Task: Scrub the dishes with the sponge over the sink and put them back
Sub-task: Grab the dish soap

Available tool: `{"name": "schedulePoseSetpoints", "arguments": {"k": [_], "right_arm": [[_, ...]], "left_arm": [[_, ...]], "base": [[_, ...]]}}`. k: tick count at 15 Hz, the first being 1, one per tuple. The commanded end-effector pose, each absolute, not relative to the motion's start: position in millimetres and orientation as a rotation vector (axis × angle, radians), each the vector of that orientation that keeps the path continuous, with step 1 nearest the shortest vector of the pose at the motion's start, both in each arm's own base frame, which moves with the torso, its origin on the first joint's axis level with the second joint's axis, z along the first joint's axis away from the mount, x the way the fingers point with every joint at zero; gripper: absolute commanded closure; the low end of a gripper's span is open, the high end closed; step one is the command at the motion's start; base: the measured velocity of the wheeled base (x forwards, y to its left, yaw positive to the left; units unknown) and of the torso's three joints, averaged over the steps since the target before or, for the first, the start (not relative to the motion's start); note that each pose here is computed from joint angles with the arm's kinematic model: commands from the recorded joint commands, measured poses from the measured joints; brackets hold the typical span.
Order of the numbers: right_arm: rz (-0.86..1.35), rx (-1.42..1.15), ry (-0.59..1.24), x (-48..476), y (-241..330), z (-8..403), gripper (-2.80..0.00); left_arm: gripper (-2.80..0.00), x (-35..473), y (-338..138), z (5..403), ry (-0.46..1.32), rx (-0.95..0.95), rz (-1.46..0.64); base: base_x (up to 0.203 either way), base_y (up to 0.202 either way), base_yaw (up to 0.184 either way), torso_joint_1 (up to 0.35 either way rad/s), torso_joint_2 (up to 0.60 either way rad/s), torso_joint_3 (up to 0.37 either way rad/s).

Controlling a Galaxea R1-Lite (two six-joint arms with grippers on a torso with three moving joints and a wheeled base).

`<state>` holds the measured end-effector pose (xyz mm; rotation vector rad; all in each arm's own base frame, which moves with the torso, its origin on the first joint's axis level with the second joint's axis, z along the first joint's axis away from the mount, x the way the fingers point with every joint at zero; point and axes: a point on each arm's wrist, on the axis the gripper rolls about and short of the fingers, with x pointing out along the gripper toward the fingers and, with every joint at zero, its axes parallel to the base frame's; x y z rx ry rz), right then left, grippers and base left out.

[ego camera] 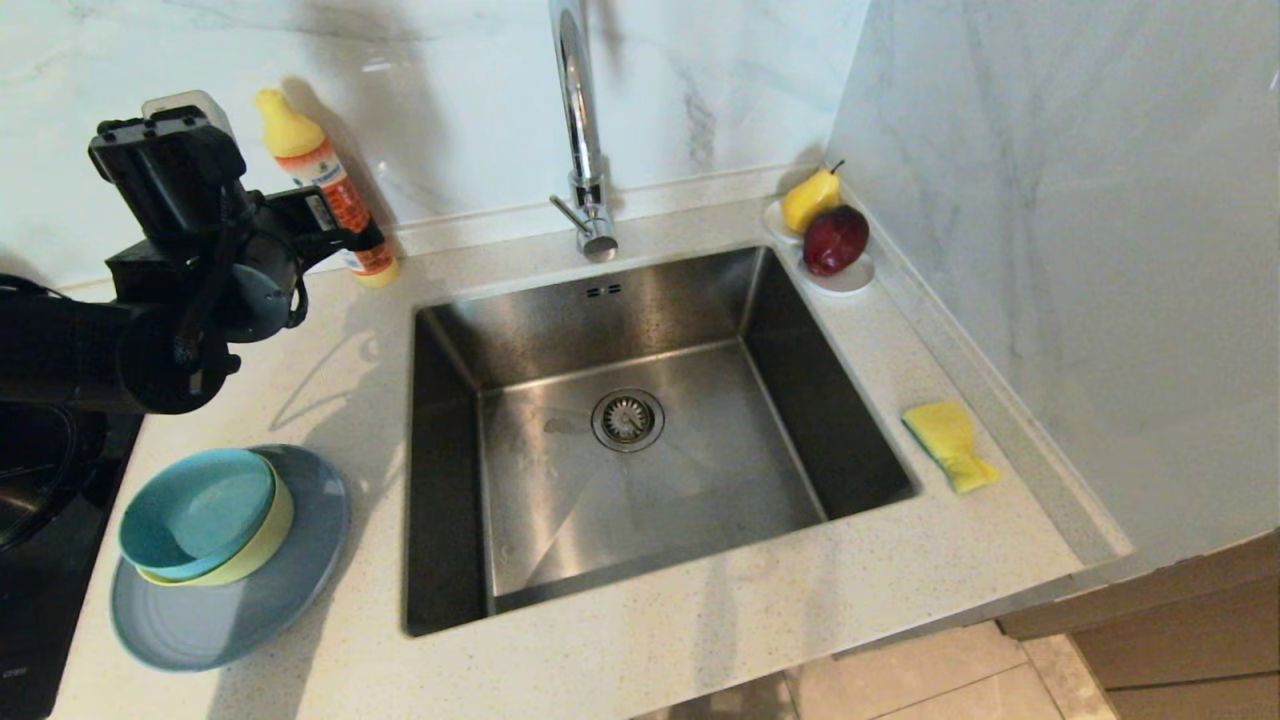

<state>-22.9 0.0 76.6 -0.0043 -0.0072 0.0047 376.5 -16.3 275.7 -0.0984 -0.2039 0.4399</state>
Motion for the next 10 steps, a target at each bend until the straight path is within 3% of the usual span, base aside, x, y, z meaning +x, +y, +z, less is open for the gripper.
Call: {"name": "schedulePoseSetpoints", "arguments": {"k": [1,10], "right_arm": [[0.006,-0.005,-0.009,-23.0,0.0,76.5,0.00],[0.006,-0.005,-0.008,-22.9,0.0,76.5,0.00]], "left_arm": [[-2.80,388.1,-12.0,267.0,-0.203,-0.098,0.458],[-2.80,417.0,1.8,240.5,-0.205,-0.106,0.504]], "base": [[0.000,0.000,0.000,0.000,0.00,0.000],[0.000,0.000,0.000,0.000,0.00,0.000]]}}
